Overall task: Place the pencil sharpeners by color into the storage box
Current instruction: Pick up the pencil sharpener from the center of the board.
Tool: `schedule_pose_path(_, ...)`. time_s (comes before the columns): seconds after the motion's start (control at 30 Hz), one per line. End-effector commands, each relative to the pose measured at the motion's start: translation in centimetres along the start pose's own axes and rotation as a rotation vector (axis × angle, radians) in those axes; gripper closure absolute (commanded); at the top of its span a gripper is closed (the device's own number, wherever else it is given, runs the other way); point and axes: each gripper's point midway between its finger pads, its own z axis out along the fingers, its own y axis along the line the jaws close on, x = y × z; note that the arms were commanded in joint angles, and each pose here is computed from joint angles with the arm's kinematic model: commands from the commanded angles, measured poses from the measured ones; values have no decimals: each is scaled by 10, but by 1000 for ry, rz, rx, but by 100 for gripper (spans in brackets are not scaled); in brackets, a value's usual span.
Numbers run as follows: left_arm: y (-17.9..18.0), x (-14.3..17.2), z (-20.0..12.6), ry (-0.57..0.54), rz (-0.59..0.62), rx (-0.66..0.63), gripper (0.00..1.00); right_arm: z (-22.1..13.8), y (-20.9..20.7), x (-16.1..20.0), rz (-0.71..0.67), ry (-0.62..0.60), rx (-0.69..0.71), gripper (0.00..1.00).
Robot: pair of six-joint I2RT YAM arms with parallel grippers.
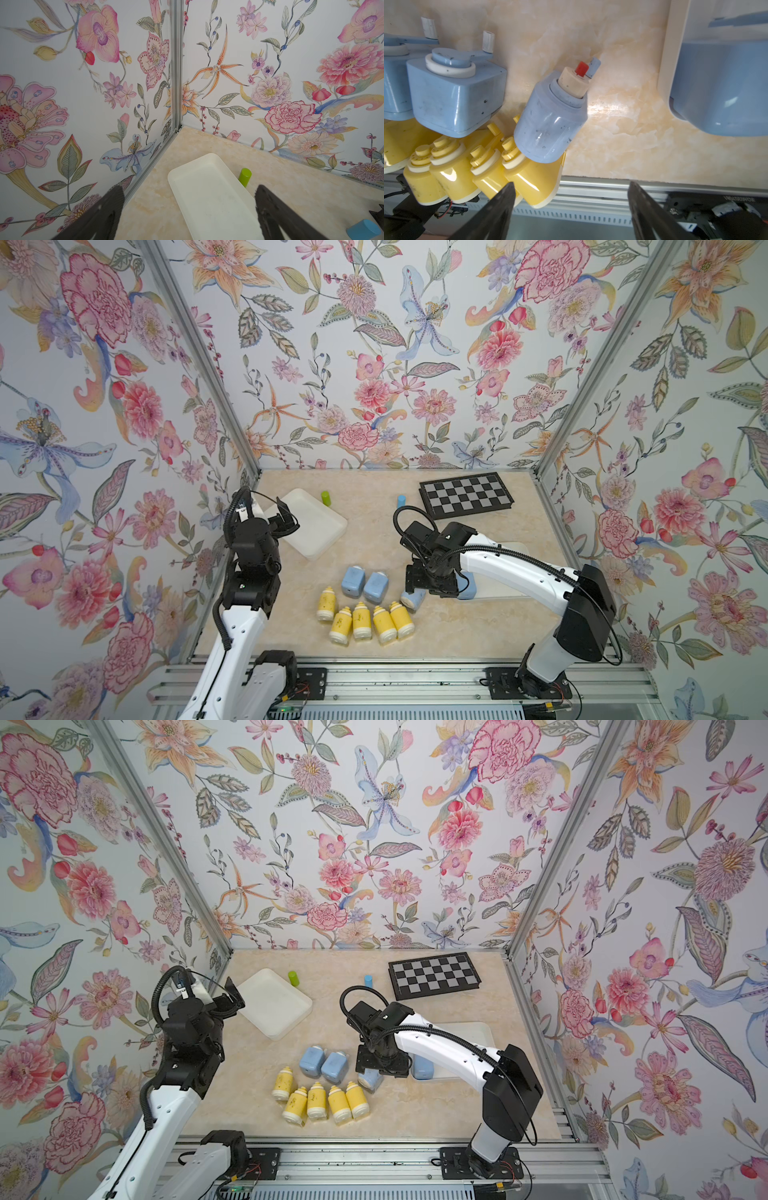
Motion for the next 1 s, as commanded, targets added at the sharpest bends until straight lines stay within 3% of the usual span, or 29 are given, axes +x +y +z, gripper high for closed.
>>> schedule_pose_path(0.0, -5, 4, 0, 4, 6, 20, 1, 14, 9, 3, 3, 36, -11, 14)
schedule_pose_path(0.97, -8, 7, 1, 12, 19, 25, 1, 49, 24, -16, -65, 117, 4, 18)
